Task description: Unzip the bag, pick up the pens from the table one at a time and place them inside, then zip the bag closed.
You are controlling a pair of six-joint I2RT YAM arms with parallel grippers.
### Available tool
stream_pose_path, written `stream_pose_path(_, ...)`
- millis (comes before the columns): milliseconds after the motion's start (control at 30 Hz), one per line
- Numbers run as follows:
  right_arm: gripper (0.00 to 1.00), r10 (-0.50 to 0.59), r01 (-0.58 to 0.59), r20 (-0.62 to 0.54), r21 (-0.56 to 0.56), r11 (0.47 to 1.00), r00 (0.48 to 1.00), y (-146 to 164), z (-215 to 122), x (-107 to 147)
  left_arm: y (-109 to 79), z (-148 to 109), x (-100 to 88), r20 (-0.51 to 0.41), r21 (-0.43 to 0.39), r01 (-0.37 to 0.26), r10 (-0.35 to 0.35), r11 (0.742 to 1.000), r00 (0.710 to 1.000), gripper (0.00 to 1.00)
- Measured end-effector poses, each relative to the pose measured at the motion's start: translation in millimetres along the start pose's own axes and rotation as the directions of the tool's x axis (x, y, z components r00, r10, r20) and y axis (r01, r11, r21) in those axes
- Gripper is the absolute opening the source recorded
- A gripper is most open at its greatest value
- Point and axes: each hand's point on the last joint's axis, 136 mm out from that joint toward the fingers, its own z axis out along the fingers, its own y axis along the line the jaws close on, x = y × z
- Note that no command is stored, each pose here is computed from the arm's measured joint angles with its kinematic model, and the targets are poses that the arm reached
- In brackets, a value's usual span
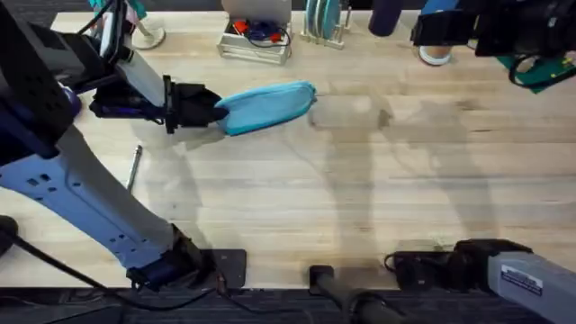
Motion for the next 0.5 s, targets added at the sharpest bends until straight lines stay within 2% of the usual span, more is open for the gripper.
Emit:
stream_pose_path(267,0.995,-0.116,0.117,0.024,-0.034,0.993,0.993,6.2,0.5,-5.8,0.0,0.0,0.0,0.000,0.000,0.000,0.000,1.000,1.000,0.041)
stream_pose_path(500,0.995,-0.170,0.167,-0.041,-0.065,0.984,0.985,5.0,17.8,-8.4,0.0,0.0,0.0,0.000,0.000,0.000,0.000,1.000,1.000,0.041)
